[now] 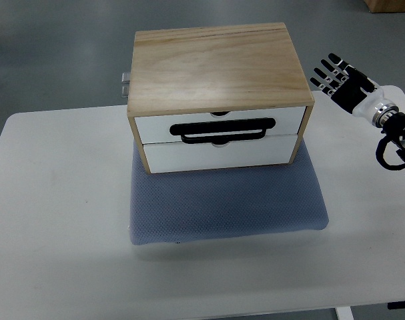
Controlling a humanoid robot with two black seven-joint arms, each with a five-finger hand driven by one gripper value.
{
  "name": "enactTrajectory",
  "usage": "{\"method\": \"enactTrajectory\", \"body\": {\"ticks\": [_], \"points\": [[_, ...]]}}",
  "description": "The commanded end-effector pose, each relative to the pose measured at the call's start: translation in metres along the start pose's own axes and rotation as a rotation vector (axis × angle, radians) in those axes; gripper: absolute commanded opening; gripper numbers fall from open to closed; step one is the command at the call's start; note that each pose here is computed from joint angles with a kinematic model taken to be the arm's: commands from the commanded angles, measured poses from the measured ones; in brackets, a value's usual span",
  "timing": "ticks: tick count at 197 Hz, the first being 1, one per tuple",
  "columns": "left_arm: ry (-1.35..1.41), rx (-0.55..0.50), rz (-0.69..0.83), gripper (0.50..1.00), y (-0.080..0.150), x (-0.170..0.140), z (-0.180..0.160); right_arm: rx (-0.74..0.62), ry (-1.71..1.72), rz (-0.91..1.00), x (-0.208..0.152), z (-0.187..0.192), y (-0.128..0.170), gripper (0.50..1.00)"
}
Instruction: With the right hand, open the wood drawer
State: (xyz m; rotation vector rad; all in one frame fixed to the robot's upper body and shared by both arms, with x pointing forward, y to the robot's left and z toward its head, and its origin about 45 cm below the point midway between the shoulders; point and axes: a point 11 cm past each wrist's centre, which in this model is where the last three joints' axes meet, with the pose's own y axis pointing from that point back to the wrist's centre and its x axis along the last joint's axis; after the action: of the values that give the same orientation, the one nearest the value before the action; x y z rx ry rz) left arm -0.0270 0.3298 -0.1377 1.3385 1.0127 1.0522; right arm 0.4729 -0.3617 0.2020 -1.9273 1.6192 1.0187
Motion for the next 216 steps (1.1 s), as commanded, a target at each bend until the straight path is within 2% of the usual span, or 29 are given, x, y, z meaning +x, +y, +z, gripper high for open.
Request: {"method": "enactTrajectory", "body": {"ticks": [1,216], "points": [[-0.001,0.0,0.0,1.0,0.0,-0.0004,-0.0007,0.0,0.0,-0.001,0.0,0.0,0.0001,0.954],[-0.001,0.001,0.014,1.0,0.0003,0.0046,-0.0004,-0.023,0.039,0.01,0.0065,0.0001,0.0049,0.954]]}}
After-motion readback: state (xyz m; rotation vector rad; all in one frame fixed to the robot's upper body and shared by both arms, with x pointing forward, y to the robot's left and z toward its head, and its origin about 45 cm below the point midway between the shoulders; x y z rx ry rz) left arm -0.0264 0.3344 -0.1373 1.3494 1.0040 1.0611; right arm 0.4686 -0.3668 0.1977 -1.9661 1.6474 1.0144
